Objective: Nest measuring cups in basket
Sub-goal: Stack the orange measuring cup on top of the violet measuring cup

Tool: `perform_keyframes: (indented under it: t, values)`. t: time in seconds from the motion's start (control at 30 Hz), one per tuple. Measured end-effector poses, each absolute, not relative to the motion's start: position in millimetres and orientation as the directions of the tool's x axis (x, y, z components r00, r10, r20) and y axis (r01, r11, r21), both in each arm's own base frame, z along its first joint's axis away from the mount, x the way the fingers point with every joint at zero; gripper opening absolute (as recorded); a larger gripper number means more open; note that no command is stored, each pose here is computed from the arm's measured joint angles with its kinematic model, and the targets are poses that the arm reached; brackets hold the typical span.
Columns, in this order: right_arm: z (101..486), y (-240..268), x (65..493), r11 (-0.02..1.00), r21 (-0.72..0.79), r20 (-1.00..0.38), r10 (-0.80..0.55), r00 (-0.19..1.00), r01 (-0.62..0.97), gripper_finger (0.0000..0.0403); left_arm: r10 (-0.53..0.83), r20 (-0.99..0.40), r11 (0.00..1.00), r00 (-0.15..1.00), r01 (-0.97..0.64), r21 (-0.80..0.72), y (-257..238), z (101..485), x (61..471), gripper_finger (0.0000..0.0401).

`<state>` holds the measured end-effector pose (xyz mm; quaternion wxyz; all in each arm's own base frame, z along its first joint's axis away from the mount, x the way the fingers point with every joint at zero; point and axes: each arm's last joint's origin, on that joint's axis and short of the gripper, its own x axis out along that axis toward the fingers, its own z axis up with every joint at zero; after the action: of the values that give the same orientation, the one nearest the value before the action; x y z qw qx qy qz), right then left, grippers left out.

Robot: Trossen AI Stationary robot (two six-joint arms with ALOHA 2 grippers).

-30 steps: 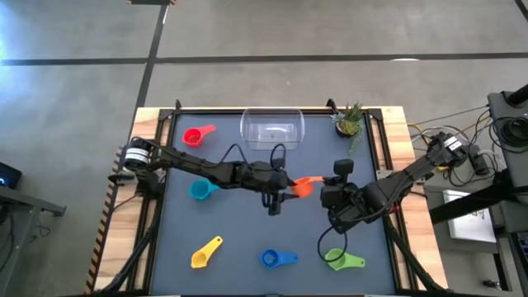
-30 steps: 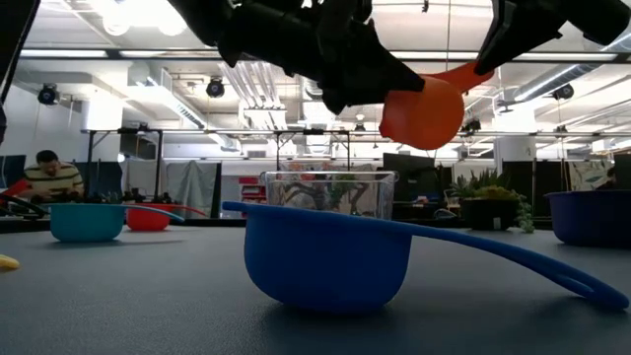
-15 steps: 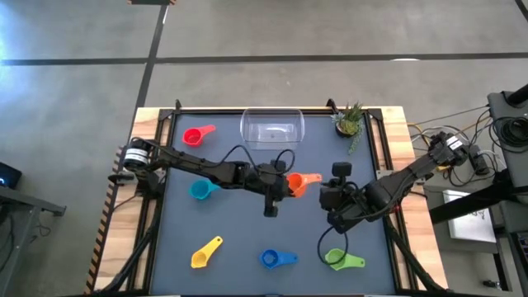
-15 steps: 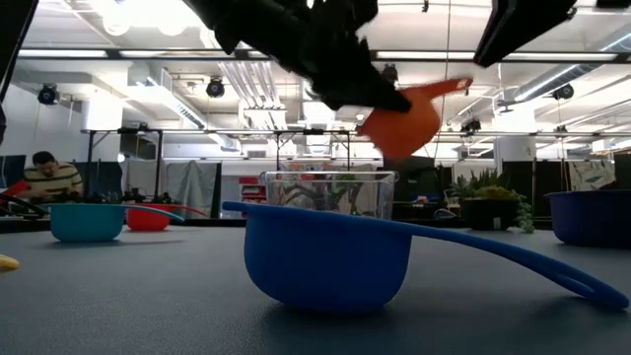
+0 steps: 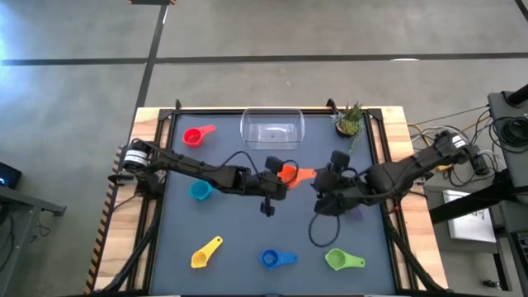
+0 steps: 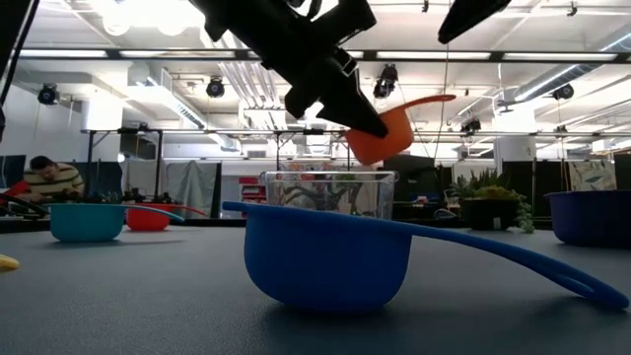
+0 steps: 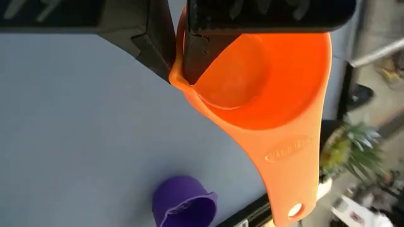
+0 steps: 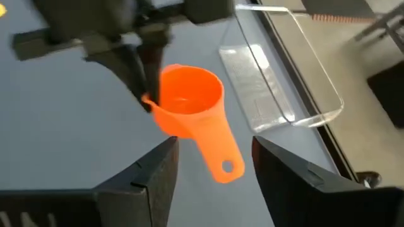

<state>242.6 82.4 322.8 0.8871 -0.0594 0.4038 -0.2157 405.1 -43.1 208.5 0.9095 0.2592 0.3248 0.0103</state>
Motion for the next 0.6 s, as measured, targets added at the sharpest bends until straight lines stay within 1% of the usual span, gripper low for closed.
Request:
perform_keyframes:
  t: [0.1,0.3,0.47,0.6]
  values:
    - [319,66,252,0.888,-0.246,-0.689,-0.442,0.575,0.388,0.0196,0.18,-0.581,0.851,0.794,0.172,0.497,-48,209,405,0.0]
    - [308,39,271,0.937,-0.094,-0.716,-0.299,0.631,0.337,0.0196,0.211,-0.581,0.842,0.786,0.156,0.517,-52,208,404,0.0]
    - [300,17,275,0.926,-0.054,-0.735,-0.29,0.613,0.373,0.0196,0.213,-0.594,0.845,0.776,0.16,0.511,-52,207,402,0.0]
    - [291,3,276,0.933,0.017,-0.742,-0.23,0.63,0.36,0.0196,0.212,-0.593,0.841,0.777,0.164,0.516,-53,207,402,0.0]
